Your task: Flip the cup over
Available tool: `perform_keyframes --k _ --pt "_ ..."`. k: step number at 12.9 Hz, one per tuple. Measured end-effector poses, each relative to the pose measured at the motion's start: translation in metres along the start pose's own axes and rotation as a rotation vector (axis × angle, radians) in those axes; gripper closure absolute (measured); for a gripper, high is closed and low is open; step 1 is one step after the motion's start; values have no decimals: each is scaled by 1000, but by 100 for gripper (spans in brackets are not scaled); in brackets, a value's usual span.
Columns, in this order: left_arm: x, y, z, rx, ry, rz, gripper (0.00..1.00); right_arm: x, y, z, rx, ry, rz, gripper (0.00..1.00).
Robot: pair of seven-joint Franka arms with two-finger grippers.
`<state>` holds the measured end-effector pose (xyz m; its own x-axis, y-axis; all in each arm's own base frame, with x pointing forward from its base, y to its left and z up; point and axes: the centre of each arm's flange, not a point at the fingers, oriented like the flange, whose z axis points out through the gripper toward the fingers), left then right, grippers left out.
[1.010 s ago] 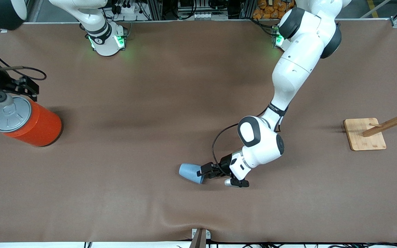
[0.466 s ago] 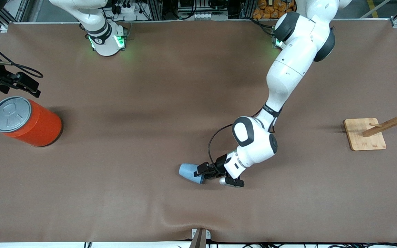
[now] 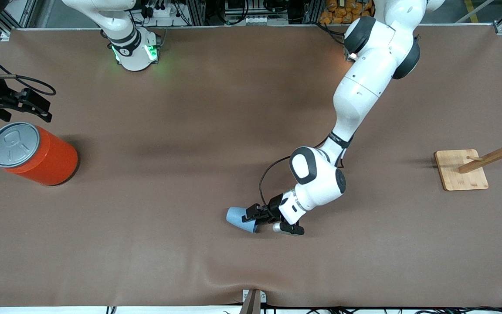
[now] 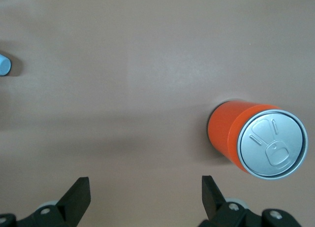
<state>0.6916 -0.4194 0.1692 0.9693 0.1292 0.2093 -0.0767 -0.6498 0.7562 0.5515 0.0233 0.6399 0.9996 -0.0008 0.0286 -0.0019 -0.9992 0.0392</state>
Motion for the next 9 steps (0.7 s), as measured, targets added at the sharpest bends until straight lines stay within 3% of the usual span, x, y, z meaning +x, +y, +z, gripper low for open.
perform_keyframes --k 3,6,9 --pt "6 8 -5 -14 16 4 79 1 1 0 1 2 0 0" --pt "18 18 -17 -22 41 16 89 1 6 1 0 -1 7 0" --pt "46 32 -54 -23 93 35 92 1 10 3 0 -4 12 0"
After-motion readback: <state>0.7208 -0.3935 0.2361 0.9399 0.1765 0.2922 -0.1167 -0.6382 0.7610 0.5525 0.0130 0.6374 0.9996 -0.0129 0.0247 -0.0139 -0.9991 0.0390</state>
